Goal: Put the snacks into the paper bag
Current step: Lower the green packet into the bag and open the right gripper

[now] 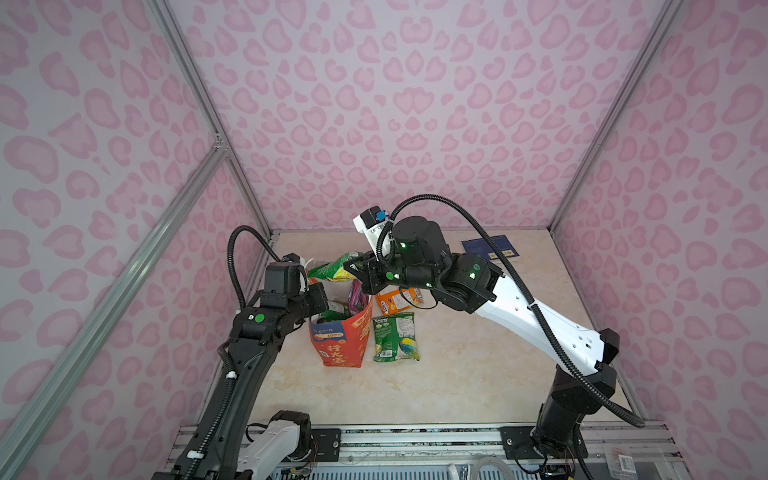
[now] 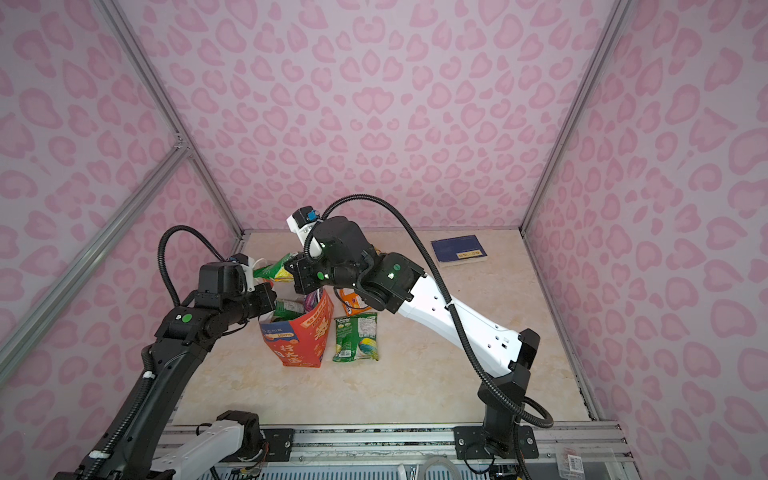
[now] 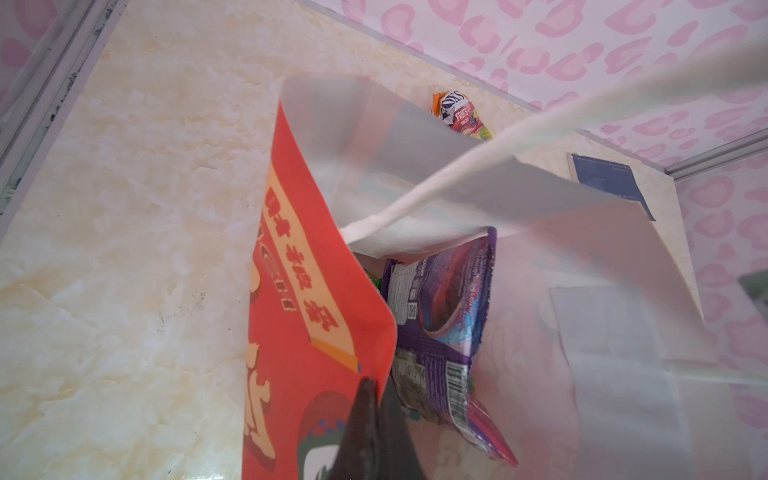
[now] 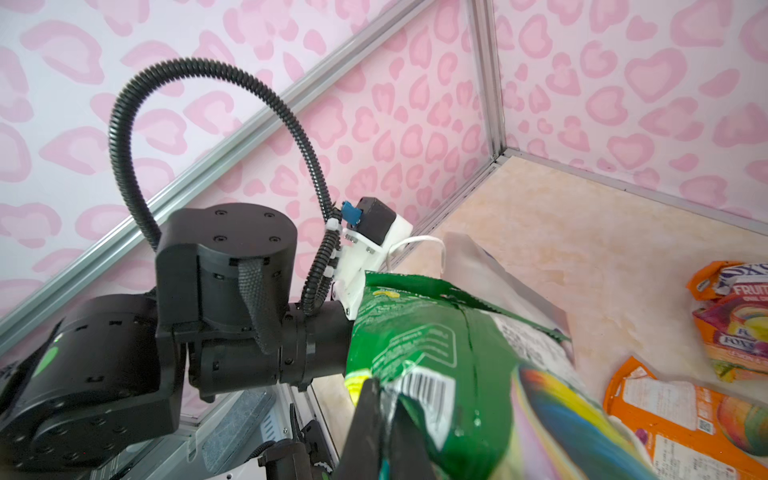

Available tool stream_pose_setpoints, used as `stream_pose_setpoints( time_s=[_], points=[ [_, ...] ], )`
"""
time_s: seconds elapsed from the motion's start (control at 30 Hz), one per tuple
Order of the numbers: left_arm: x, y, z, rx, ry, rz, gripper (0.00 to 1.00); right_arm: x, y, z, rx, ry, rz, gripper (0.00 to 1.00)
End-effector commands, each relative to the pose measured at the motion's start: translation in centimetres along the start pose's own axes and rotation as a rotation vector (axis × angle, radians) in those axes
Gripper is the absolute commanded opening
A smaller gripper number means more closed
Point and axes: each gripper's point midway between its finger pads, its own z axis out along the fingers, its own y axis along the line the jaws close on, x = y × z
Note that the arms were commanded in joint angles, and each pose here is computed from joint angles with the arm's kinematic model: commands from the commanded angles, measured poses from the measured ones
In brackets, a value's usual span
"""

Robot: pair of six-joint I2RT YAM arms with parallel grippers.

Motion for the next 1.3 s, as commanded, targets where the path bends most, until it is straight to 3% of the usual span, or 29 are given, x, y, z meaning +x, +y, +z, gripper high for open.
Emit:
stream_pose_setpoints(
  time_s=[0.0,0.3,0.57,0.87,1.07,1.27],
  points=[
    [0.2,0.2,0.1,-0.009,0.007,0.006,0.03,-0.2,0.1,0.6,-0.018,-0.024,0.013,0.0],
    [0.2,0.3,0.0,-0.016,0.003,0.006,0.03,1.7,0.3,2.9,-0.087,0.034,0.092,0.0],
    [0.1,0.2,0.0,-0.009,0.001,0.006,0.03,3.4,-2.1,4.3,-0.049,0.07,0.166,0.0],
    [0.2,0.2,0.0,-0.008,0.005,0.007,0.03,2.6,-3.2,4.3,-0.007,0.06,0.152,0.45],
    [0.2,0.2,0.1,-0.011,0.006,0.008,0.03,1.0,-1.9,3.1,-0.006,0.042,0.076,0.68],
    [0.1,0.6,0.1,-0.031,0.001,0.004,0.03,-0.4,-2.4,0.9,0.064,0.014,-0.006,0.76]
  ],
)
